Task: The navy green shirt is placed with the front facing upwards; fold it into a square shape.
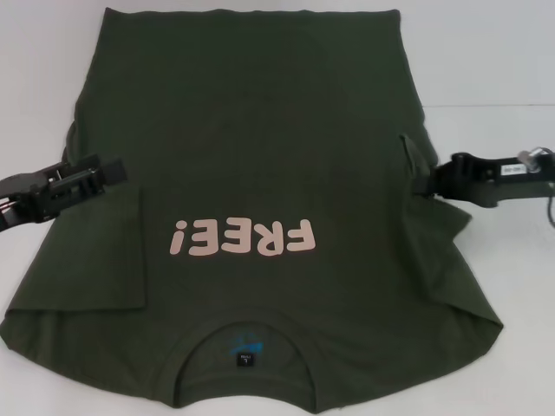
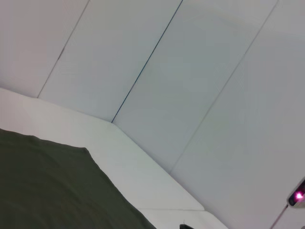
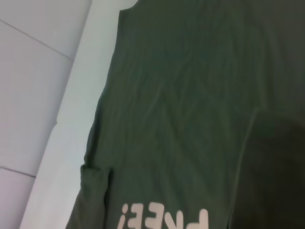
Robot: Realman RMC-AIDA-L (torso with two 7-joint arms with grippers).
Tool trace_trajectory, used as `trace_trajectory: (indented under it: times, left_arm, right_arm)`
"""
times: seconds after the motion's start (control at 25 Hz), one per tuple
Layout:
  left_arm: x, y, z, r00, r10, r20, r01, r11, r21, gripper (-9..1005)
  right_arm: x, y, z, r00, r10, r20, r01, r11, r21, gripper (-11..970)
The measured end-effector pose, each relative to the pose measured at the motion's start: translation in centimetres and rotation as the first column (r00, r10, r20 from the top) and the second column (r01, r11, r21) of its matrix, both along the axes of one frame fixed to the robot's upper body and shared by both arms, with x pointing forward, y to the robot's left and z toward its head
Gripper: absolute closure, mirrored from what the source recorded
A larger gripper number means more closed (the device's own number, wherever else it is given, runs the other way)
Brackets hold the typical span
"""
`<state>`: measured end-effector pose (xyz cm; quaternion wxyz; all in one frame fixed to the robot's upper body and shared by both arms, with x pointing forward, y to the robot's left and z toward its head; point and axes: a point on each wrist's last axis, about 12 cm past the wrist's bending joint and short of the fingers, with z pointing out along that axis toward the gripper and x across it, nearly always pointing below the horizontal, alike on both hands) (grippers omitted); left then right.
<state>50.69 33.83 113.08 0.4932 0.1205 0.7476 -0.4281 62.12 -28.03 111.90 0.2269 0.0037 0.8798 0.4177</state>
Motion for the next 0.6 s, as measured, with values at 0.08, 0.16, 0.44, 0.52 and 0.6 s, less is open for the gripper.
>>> trace_trajectory:
  times: [0.08, 0.16, 0.44, 0.52, 0.6]
  left_arm:
    - [0.0, 0.1, -0.1, 1.000, 0.007, -0.003, -0.007, 1.000, -0.008, 338]
    - [0.0, 0.1, -0.2, 1.000, 0.012, -0.002, -0.013, 1.000, -0.014, 338]
    - [-0.1, 0.4, -0.3, 1.000, 0.028, 0.000, -0.028, 0.999, -0.021, 339]
    - [-0.1, 0.4, -0.3, 1.000, 0.030, -0.002, -0.030, 0.999, -0.023, 339]
    - [0.0, 0.4, -0.4, 0.999, 0.037, -0.010, -0.038, 0.999, -0.029, 339]
  right_arm:
    - [0.3, 0.6, -0.2, 1.000, -0.022, 0.008, 0.022, 1.000, 0.016, 867]
    - [0.5, 1.1, -0.4, 0.999, -0.040, 0.012, 0.040, 0.999, 0.029, 863]
    - [0.7, 1.9, -0.9, 0.999, -0.040, 0.017, 0.039, 0.999, 0.008, 848]
    - [0.7, 2.0, -1.0, 0.999, -0.031, 0.014, 0.031, 0.999, -0.004, 843]
    - [0.6, 1.7, -1.1, 1.000, -0.026, 0.012, 0.026, 1.000, -0.008, 839]
